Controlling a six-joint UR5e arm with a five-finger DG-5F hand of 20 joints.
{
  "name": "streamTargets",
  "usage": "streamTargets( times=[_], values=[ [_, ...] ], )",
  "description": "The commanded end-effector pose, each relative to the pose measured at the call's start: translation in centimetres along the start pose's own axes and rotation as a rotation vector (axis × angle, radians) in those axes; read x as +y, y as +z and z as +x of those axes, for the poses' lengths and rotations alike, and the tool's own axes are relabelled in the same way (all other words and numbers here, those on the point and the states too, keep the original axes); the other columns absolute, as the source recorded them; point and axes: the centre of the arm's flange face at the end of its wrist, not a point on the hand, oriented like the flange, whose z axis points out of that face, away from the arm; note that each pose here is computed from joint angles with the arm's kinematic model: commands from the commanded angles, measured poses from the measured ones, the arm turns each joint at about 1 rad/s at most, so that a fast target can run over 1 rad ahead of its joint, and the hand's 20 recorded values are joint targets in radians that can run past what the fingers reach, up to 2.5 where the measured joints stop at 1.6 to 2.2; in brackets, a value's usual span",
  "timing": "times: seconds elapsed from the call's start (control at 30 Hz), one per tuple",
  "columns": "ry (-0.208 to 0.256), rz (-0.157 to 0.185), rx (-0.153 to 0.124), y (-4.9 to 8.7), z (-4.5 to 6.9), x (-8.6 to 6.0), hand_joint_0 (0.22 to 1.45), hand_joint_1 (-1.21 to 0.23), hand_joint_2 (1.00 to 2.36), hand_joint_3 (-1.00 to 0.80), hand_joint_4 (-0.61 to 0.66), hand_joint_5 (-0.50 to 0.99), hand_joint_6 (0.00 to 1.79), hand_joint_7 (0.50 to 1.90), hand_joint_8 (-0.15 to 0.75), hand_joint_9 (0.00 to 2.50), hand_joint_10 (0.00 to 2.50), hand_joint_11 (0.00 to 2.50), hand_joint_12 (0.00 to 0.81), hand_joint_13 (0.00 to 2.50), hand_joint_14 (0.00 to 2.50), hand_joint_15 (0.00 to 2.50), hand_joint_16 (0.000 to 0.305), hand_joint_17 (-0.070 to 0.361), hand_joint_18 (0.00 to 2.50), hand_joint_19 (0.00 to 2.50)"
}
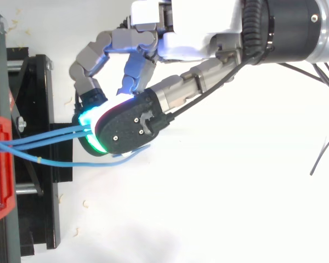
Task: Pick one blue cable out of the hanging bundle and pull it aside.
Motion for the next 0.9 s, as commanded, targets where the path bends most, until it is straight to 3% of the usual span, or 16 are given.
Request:
streamTargets(
  times=[0.0, 0.23, 0.43, 0.6, 0.87],
  values=[
    [-0.001, 0.001, 0.000, 0.00, 0.00, 0.02, 0.56, -0.75, 1.02, -0.09, 0.16, -0.15, 0.89, 1.21, 0.362, 1.00, 0.02, 0.55, 0.395, 1.00, 0.02, 0.55, 0.056, 0.127, 0.99, 0.53],
    [-0.008, 0.001, -0.001, -0.03, -0.11, 0.01, 0.65, -0.85, 1.02, -0.26, 0.14, -0.16, 0.89, 1.28, 0.325, 0.93, 0.02, 0.55, 0.349, 0.94, 0.02, 0.56, 0.050, 0.112, 0.91, 0.51],
    [-0.014, 0.001, -0.001, -0.03, -0.11, 0.01, 0.73, -0.90, 1.00, -0.50, 0.04, -0.17, 0.89, 1.27, 0.311, 0.90, 0.01, 0.52, 0.343, 0.92, 0.02, 0.53, 0.048, 0.109, 0.89, 0.45],
    [-0.013, 0.001, -0.003, -0.07, -0.23, 0.01, 0.75, -0.92, 1.00, -0.50, -0.04, -0.18, 0.90, 1.21, 0.293, 0.87, 0.02, 0.53, 0.334, 0.91, 0.02, 0.52, 0.047, 0.106, 0.89, 0.43],
    [-0.013, 0.002, 0.007, -0.23, -0.53, -0.09, 0.72, -0.98, 1.00, -0.50, 0.02, -0.17, 0.90, 1.22, 0.296, 0.89, 0.01, 0.53, 0.324, 0.92, 0.02, 0.52, 0.046, 0.104, 0.88, 0.43]
  ],
)
